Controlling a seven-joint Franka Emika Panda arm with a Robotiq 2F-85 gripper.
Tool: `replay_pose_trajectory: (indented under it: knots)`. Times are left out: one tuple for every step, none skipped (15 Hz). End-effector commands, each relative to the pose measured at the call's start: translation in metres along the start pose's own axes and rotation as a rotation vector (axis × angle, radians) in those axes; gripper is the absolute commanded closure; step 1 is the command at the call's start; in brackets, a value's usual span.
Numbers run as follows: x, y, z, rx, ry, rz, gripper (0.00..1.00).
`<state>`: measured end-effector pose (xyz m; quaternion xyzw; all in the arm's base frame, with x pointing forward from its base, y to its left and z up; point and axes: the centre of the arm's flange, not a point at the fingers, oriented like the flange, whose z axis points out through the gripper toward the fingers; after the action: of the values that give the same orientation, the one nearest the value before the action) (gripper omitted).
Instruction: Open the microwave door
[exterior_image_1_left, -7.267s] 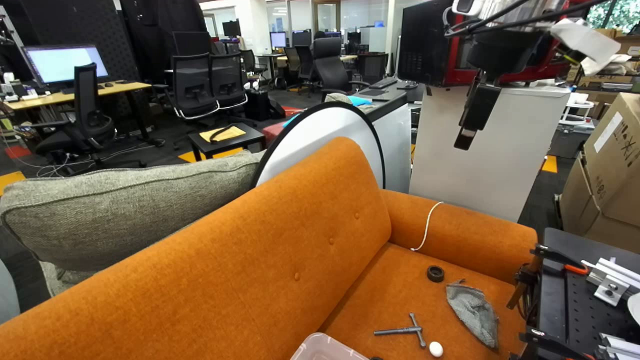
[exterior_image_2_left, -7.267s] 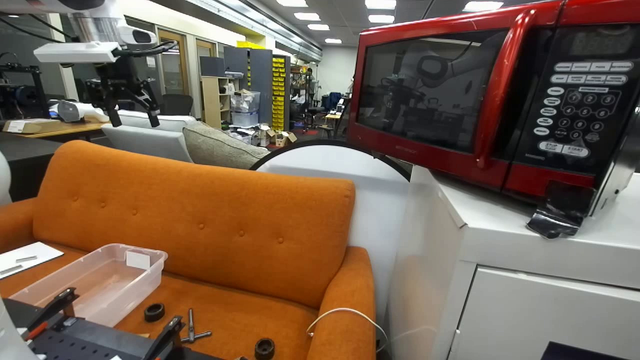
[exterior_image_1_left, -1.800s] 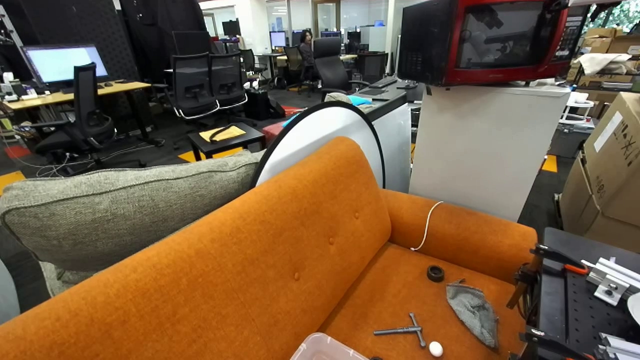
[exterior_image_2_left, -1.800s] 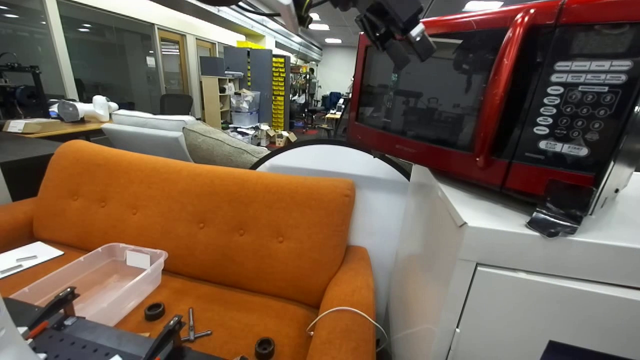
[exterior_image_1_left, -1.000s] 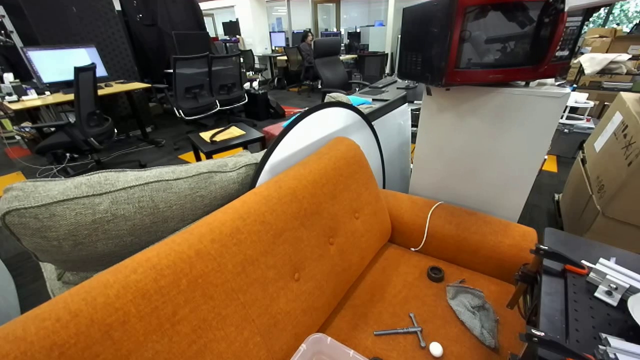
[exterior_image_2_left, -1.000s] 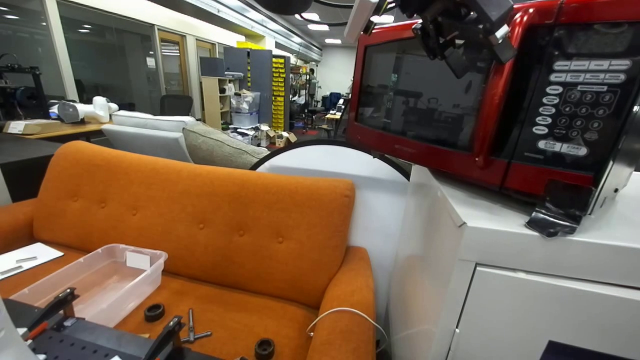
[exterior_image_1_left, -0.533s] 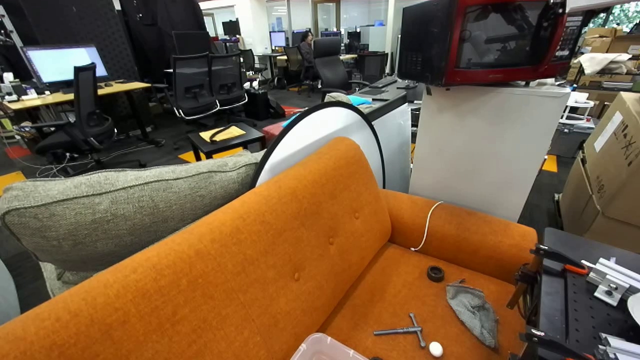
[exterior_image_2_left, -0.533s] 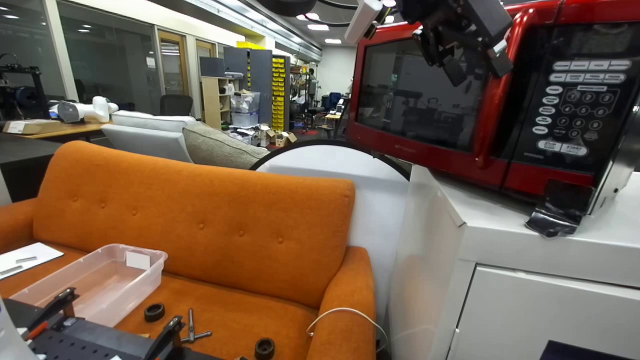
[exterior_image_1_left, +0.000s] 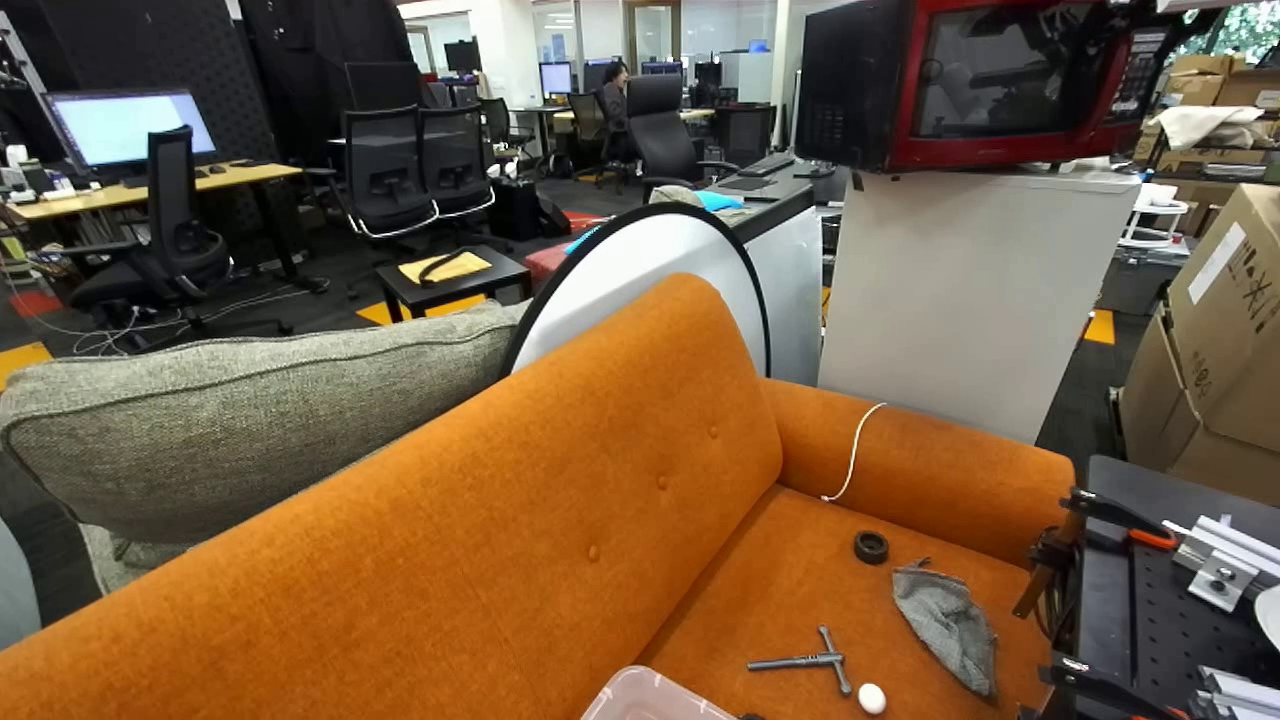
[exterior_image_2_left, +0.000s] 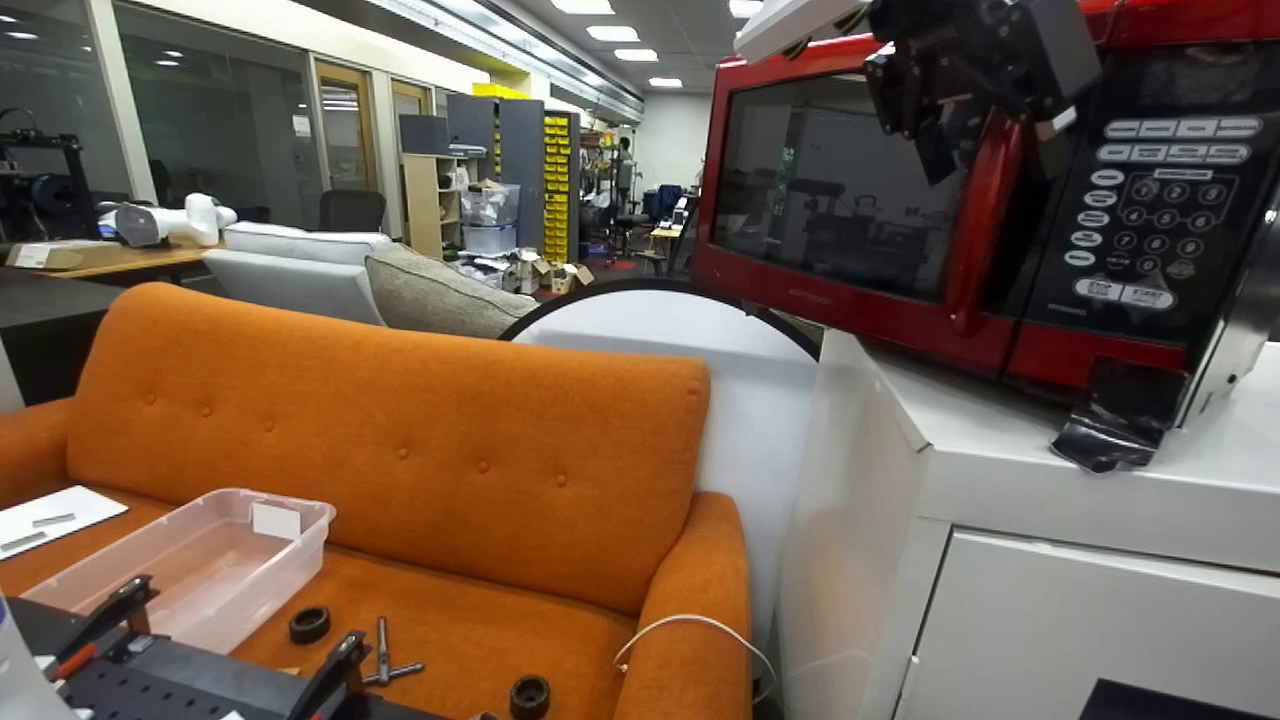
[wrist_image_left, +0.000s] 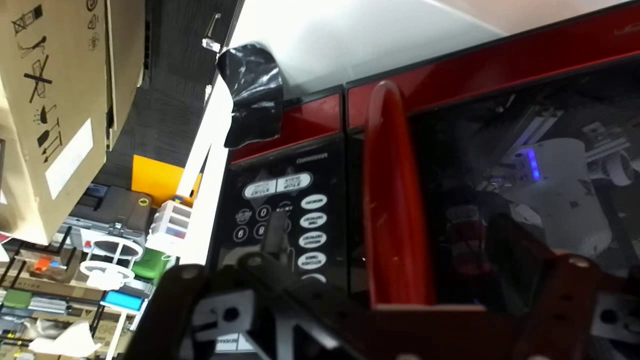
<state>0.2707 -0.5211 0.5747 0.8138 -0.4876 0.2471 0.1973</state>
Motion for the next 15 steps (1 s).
replay_pose_trajectory:
  knots:
    - [0.025, 0.013, 0.006, 0.004, -0.016, -0.034, 0.00]
    - [0.026, 0.015, 0.006, -0.002, -0.014, -0.044, 0.00]
    - [0.026, 0.015, 0.008, -0.008, -0.015, -0.053, 0.00]
    - [0.026, 0.013, 0.013, -0.017, -0.020, -0.058, 0.00]
    - [0.026, 0.011, 0.017, -0.020, -0.032, -0.062, 0.00]
    - [0.025, 0.008, 0.022, -0.024, -0.037, -0.062, 0.00]
    - [0.025, 0.006, 0.026, -0.023, -0.047, -0.064, 0.00]
    - [0.024, 0.003, 0.030, -0.024, -0.054, -0.065, 0.05]
    - [0.025, 0.003, 0.031, -0.022, -0.059, -0.055, 0.20]
    - [0.026, 0.001, 0.030, -0.021, -0.061, -0.045, 0.29]
    - [0.027, 0.001, 0.031, -0.019, -0.064, -0.035, 0.32]
    - [0.028, -0.002, 0.030, -0.013, -0.076, -0.031, 0.38]
    - [0.029, -0.003, 0.030, -0.009, -0.082, -0.031, 0.46]
    - [0.029, -0.005, 0.030, -0.006, -0.087, -0.033, 0.53]
    - [0.028, -0.004, 0.028, -0.003, -0.094, -0.033, 0.61]
